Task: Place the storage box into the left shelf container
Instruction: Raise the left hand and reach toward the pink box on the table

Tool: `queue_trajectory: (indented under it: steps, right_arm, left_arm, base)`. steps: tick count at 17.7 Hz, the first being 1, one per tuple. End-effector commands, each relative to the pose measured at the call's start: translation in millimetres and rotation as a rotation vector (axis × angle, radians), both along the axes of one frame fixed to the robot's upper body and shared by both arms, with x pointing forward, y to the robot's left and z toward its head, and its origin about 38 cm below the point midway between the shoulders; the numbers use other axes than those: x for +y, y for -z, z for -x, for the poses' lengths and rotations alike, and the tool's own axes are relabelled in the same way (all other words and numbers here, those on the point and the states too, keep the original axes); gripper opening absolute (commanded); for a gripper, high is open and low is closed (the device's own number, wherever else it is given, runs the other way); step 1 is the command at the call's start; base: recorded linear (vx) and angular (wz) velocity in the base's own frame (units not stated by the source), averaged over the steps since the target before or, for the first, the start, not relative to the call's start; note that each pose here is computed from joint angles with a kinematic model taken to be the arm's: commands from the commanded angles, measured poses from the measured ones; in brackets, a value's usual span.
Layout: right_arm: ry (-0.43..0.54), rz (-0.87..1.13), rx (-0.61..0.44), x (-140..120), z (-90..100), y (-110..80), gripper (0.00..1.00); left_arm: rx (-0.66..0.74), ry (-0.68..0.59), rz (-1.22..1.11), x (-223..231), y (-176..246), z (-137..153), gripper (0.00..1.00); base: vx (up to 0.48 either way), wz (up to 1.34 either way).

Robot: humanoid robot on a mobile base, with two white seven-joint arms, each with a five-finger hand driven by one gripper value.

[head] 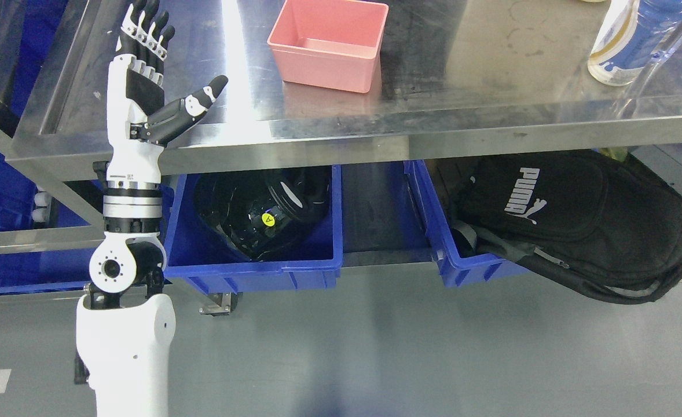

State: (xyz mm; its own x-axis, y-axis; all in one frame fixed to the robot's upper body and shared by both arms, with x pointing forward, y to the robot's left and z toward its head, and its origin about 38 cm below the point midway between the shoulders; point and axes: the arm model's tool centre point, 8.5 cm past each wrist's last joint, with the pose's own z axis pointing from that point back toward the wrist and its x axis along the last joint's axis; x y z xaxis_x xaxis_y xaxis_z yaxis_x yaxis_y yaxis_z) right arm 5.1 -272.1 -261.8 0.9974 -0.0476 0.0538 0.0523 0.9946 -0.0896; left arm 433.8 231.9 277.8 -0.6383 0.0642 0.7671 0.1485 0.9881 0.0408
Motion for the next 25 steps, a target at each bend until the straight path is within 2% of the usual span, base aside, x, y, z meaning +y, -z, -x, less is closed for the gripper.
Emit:
queue_trajectory:
  steps: [1,3,6,10,13,17,20,25]
  right_arm:
    - [0.019,0.019,-0.024,-12,-8.1,-1.0,1.00]
    - [0.019,0.019,-0.022,-12,-8.0,-1.0,1.00]
    - [0.019,0.019,-0.024,-12,-9.0,-1.0,1.00]
    - [0.019,0.017,-0.022,-12,-8.0,-1.0,1.00]
    - [0.019,0.017,-0.022,-12,-8.0,-1.0,1.00]
    - [0.019,0.019,-0.024,-12,-8.1,-1.0,1.00]
    - [0.019,0.019,-0.024,-12,-9.0,-1.0,1.00]
    - [0.019,0.017,-0.024,-12,-9.0,-1.0,1.00]
  left_arm:
    - [-0.003,-0.048,0.001,21,-2,1,1.00]
    - [-0.021,-0.041,-0.008,21,-6,0,1.00]
    - [-0.090,-0.016,-0.092,35,-38,-6,1.00]
    - [-0.156,0.146,-0.581,49,-98,-16,1.00]
    - [-0.097,0.168,-0.871,61,-134,-30,1.00]
    - [-0.014,0.254,-1.149,23,-141,-57,1.00]
    - [0.070,0.280,-1.254,3,-133,-83,1.00]
    - [0.118,0.416,-1.375,-59,-102,-98,0.98]
  base:
    - [0.000,0.00]
    - [0.000,0.00]
    - [0.000,0.00]
    - [0.000,0.00]
    - [0.000,0.00]
    - [0.000,0.00]
    - [0.000,0.00]
    - [0.000,0.00]
